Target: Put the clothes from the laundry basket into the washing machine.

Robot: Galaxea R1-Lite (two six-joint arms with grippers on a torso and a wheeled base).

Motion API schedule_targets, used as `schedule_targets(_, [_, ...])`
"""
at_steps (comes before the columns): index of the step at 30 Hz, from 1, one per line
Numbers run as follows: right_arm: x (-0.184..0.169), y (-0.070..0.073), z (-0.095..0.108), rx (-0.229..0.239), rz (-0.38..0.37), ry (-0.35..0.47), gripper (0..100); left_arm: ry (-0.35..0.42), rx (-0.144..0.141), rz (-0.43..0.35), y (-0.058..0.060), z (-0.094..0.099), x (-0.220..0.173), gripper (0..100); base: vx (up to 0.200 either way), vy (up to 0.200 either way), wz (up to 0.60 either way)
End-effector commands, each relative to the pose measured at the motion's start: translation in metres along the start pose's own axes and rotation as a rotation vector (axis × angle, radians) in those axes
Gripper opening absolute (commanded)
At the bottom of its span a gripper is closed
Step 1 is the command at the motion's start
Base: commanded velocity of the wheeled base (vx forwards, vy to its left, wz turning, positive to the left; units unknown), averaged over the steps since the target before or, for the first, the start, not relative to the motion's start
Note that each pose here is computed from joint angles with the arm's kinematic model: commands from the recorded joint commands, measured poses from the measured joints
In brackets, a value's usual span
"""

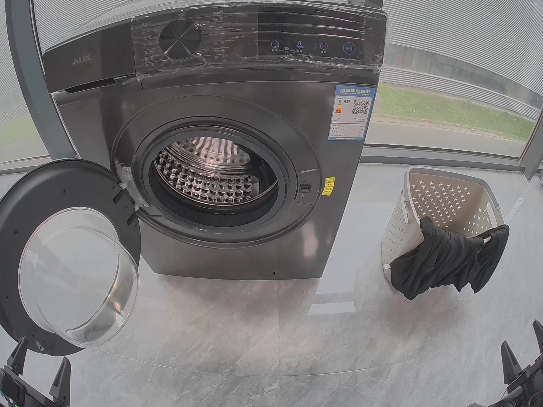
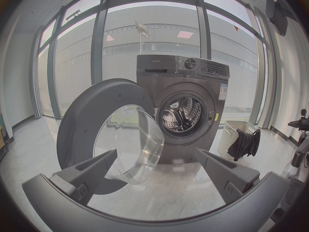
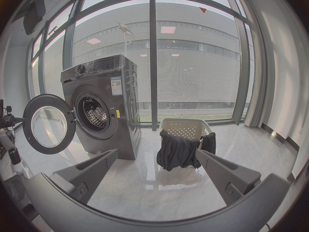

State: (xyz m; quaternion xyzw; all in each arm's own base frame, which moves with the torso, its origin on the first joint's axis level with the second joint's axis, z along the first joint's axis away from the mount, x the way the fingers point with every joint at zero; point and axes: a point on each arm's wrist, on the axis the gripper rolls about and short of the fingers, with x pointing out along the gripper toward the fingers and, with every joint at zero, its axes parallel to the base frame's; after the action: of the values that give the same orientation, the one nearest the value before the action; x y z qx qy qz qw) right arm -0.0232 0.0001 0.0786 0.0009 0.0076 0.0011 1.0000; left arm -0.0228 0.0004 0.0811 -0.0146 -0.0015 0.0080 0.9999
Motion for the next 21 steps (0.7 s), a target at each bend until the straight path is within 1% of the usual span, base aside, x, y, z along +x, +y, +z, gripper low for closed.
schedule_targets(1, [-0.0002,0.0000,-0.0031,-0.002,0.001,-0.003,100,0.001,-0.002,0.001,0.0001,-0.0043,0.0001,100,0.000,-0.200,0.00])
schedule_targets(21, [-0.0003,0.0000,-0.0028,-0.003,0.002,-0.003,100,0.001,0.000,0.001,0.0001,-0.0043,0.0001,100,0.000,-0.200,0.00])
